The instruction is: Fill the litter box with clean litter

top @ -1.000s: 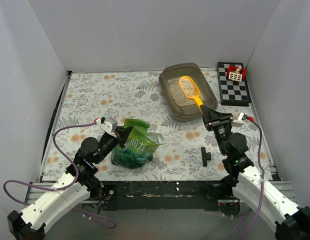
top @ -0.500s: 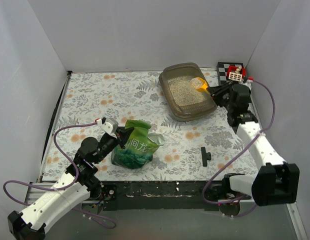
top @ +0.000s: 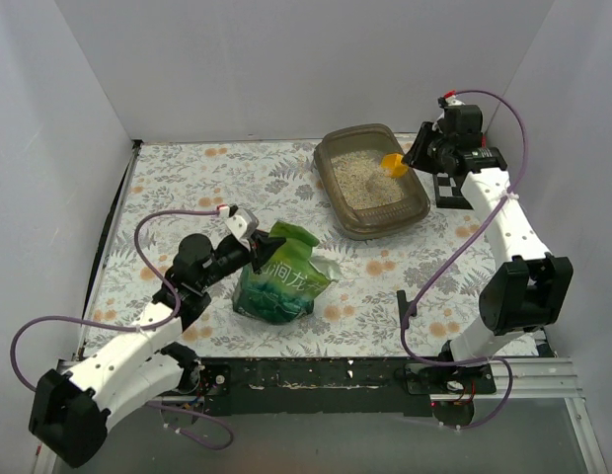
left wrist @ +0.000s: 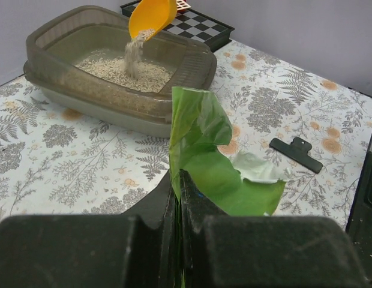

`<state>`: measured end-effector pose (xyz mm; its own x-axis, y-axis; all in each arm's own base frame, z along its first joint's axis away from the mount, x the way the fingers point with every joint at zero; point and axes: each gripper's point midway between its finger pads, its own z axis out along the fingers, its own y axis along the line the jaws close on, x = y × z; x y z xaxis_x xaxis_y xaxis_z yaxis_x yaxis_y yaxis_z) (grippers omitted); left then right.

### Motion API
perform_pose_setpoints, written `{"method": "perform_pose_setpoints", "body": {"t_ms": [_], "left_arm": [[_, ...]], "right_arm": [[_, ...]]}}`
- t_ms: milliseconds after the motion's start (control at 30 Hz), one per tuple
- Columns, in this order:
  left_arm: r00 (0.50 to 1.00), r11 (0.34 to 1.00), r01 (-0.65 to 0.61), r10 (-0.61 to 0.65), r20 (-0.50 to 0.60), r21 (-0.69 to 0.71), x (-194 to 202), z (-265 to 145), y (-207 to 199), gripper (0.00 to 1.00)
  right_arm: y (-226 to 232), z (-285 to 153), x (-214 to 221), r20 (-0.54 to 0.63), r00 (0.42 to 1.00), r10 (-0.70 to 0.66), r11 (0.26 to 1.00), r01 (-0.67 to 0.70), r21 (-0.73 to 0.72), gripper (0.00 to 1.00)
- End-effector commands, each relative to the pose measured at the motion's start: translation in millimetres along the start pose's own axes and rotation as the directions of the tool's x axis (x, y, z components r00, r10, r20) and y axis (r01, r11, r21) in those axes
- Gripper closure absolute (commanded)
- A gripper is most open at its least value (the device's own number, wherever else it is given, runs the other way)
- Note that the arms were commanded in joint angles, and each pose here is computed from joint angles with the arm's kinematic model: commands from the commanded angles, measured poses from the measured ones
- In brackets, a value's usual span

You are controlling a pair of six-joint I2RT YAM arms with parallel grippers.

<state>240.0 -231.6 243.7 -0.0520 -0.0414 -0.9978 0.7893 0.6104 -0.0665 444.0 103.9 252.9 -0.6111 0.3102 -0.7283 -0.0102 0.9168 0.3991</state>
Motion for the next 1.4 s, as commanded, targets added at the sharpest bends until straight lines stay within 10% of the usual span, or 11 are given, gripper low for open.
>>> {"method": "perform_pose_setpoints", "body": {"t_ms": [0, 433, 900, 1367], "left_arm": [[0.979, 0.976, -0.116, 0.081, 0.188, 0.183, -72.7, 13.9, -3.6, 1.0], [0.978, 0.884, -0.195, 0.147, 0.145, 0.425, -60.3, 23.3, -12.6, 1.0], [0.991, 0.924, -0.128, 0.102, 0.09, 0.36, -14.4, -15.1, -24.3, 1.0], [0.998, 0.971, -0.061, 0.051, 0.047, 0.231, 3.5, -16.6, -8.4, 1.0]], "right_arm": [[16.5, -16.4, -18.3, -0.01, 0.967, -0.256, 0.967, 0.256, -0.004, 0.99], [40.7, -54.6, -29.3, 0.004, 0.83, -0.557, 0.815, 0.546, 0.193, 0.99], [134.2, -207.7, 49.4, 0.047, 0.89, -0.454, 0.798, 0.43, -0.422, 0.99], [95.4, -269.8, 142.7, -0.124, 0.871, -0.476, 0.766, 0.342, -0.544, 0.99]]}}
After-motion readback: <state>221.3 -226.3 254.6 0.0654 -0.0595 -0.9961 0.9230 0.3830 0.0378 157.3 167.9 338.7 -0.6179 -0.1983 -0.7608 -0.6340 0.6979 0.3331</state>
